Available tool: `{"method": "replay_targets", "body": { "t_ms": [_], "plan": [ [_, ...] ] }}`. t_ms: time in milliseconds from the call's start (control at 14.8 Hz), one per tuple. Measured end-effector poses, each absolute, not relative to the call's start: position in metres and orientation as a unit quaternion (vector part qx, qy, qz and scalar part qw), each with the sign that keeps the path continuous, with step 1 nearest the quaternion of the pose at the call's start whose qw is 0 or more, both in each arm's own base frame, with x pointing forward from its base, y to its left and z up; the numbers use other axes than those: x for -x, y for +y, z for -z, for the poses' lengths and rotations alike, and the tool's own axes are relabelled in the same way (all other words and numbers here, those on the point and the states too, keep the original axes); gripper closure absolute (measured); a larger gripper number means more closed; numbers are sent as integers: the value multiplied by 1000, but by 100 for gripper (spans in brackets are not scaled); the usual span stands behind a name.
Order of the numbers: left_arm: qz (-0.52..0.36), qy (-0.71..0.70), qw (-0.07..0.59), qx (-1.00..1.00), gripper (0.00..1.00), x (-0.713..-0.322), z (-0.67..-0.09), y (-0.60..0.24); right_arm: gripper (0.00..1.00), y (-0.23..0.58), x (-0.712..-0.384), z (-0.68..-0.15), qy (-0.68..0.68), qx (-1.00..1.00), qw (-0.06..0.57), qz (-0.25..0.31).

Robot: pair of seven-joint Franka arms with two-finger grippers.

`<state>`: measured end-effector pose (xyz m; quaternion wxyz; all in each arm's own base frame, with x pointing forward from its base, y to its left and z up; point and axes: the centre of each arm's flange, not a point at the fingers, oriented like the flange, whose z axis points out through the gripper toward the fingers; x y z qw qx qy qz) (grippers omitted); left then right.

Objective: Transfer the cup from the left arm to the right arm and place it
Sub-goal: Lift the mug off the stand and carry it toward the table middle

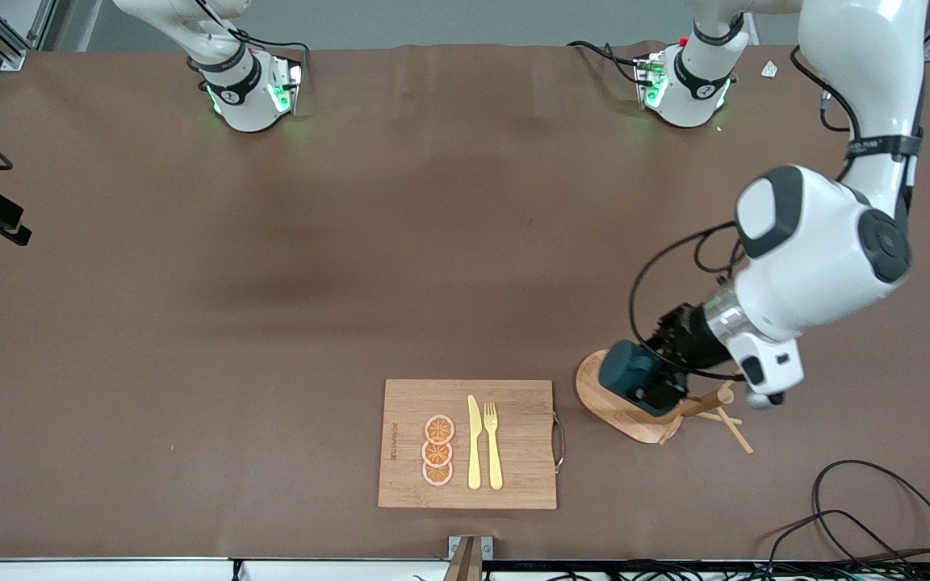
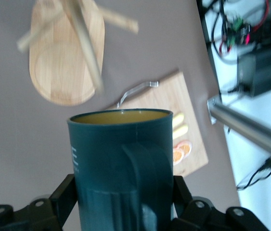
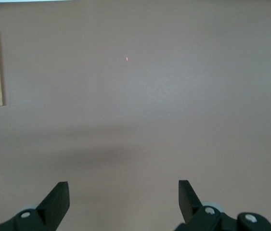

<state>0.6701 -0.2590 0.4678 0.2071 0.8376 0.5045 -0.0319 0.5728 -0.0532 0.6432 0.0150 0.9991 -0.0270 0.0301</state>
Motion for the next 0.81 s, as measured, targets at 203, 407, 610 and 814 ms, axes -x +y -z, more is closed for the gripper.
{"method": "replay_targets", "body": {
  "t_ms": [203, 407, 610, 814],
  "plan": [
    [11, 482, 167, -860, 15, -627, -463, -349, 0, -61, -574, -640, -34, -999, 15, -28],
    [-20, 450, 123, -884, 15, -581, -436, -426, 0, -61, -574, -641, -33, -999, 15, -29],
    [-81, 391, 80, -913, 15, -534, -401, -491, 0, -60, -574, -641, -33, -999, 15, -30],
    [-149, 340, 40, -928, 15, -478, -353, -551, 0, -60, -574, -642, -33, -999, 15, -30]
  ]
}}
